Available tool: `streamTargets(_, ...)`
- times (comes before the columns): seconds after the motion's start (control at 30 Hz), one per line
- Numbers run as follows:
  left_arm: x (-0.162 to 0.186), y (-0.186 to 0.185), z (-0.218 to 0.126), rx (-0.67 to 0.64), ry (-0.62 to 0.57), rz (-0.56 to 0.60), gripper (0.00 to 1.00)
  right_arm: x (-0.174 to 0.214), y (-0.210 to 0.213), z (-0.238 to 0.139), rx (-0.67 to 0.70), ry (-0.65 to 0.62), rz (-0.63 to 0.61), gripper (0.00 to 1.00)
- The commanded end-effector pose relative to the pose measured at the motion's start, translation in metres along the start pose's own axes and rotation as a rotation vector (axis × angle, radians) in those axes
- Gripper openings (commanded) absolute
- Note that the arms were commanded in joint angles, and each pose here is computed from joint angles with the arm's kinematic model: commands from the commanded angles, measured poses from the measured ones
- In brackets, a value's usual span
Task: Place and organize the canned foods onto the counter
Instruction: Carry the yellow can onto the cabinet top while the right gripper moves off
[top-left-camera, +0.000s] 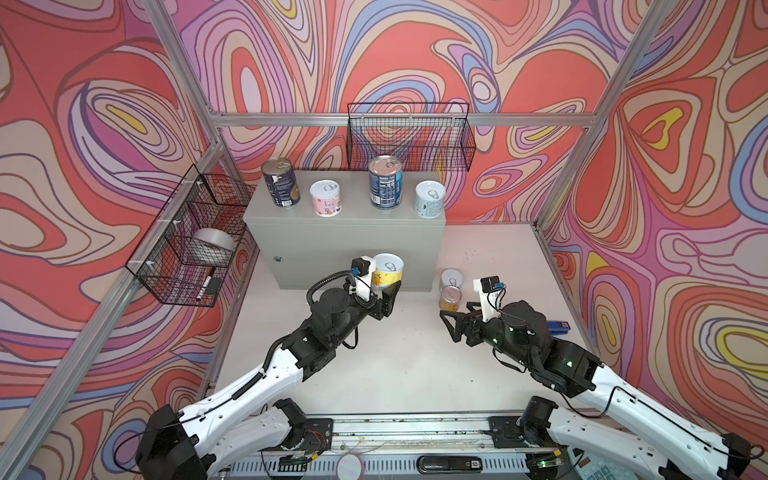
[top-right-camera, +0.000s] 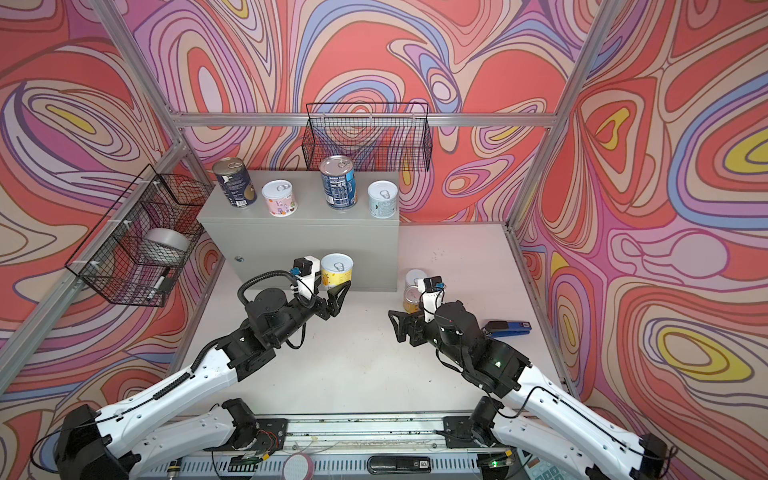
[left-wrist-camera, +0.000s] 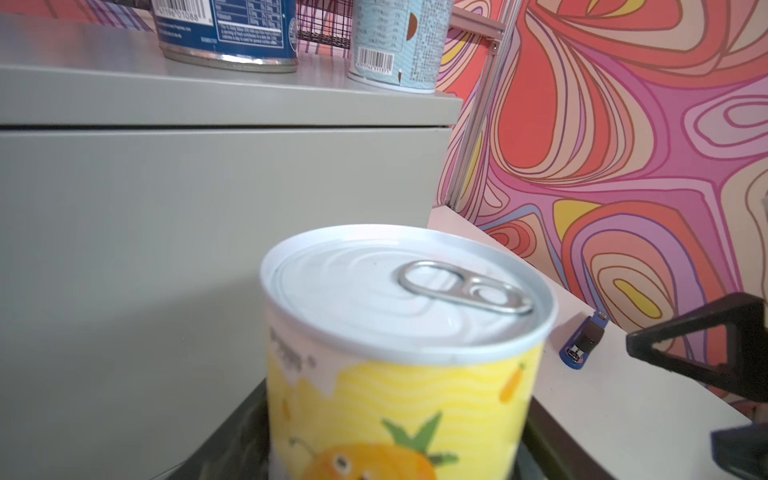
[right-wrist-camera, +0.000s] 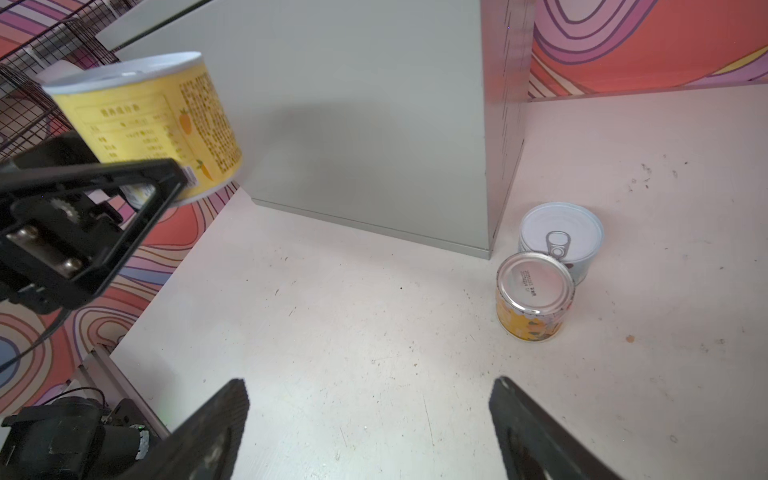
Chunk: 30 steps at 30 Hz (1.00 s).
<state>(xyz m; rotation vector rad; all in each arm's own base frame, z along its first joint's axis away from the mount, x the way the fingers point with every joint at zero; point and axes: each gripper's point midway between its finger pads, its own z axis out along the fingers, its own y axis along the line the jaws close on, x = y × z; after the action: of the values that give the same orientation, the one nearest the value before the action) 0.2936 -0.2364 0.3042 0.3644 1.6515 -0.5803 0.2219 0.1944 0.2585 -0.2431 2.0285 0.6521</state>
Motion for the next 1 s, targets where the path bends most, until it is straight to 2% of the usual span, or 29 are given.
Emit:
streamTargets(0.0, -0.064, -0.005, -0.002, -0.006, -0.187, 0.023, 0.31, -0.001, 0.000, -0.003, -0.001, -0.011, -0.024, 0.95)
streamTargets(0.2, -0.094, 0.004, 0.000, -0.085, -0.233, 0.042, 0.31, 0.000, -0.002, -0.013, -0.005, -0.012, -0.041, 0.95)
streamTargets(0.6, -0.140, -0.001, 0.003, -0.122, -0.270, 0.160, 0.34, -0.003, -0.002, -0.033, -0.035, -0.043, -0.028, 0.97)
streamTargets(0.83, -0.161, 0.010, 0.014, -0.202, -0.272, 0.233, 0.34, -0.005, -0.004, -0.043, -0.030, -0.044, -0.012, 0.97)
streamTargets(0.97, -0.170, 0.025, 0.020, -0.260, -0.279, 0.234, 0.33, -0.005, -0.007, -0.047, -0.022, -0.049, -0.010, 0.97)
